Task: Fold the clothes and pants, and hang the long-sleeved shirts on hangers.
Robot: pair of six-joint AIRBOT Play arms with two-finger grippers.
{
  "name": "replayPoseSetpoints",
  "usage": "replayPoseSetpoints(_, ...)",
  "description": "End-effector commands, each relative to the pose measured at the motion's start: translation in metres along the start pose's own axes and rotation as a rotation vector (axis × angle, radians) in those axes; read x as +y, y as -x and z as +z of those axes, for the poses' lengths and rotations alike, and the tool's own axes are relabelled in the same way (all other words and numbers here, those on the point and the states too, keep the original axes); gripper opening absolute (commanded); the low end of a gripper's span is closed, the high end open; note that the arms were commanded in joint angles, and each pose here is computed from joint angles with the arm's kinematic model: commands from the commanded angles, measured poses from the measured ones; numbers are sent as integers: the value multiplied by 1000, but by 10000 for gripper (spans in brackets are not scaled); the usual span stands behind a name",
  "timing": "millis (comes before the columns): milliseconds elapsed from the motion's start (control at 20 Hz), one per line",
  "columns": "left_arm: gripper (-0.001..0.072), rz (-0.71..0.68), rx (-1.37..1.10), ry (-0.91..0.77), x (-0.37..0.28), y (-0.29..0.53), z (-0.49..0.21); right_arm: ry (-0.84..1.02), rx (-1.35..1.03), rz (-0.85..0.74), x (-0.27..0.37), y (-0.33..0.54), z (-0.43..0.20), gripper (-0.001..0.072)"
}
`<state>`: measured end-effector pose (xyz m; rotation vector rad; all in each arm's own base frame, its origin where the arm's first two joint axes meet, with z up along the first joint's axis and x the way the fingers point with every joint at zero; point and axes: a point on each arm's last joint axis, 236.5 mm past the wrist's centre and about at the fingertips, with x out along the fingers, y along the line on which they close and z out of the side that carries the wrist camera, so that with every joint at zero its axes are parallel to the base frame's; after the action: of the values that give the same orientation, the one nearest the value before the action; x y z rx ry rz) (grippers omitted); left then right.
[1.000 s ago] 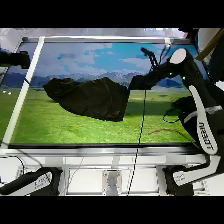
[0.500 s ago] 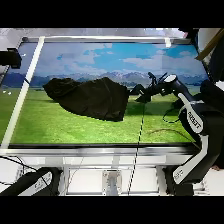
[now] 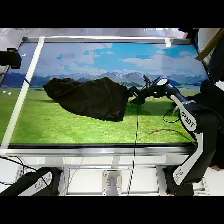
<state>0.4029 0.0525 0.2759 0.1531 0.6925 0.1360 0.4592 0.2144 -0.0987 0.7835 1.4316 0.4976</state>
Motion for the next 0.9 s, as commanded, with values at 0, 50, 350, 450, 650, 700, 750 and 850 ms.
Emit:
replayPoseSetpoints(0,699,0,0,0,0,0,0,7,15,-39,5,-22,-11,686)
replayPoseSetpoints(50,699,0,3,0,0,0,-1,-8,31,-45,5,-28,-16,684)
replayPoseSetpoints(350,699,-1,33,-5,0,0,-8,-9,80,-37,16,-38,-28,678)
replayPoseSetpoints(450,699,-2,33,-5,0,0,-8,5,150,-18,25,-33,-41,677)
replayPoseSetpoints(650,699,-2,36,-5,-1,-1,-8,45,110,-35,34,-51,-41,675)
replayPoseSetpoints(700,699,-2,37,-5,-1,-1,-9,53,78,-35,38,-56,-36,663)
replayPoseSetpoints(750,699,-2,37,-5,-1,-1,-9,62,53,-34,42,-60,-33,626)
replayPoseSetpoints(850,699,-2,36,-5,-1,-1,-8,75,26,-37,47,-66,-30,360)
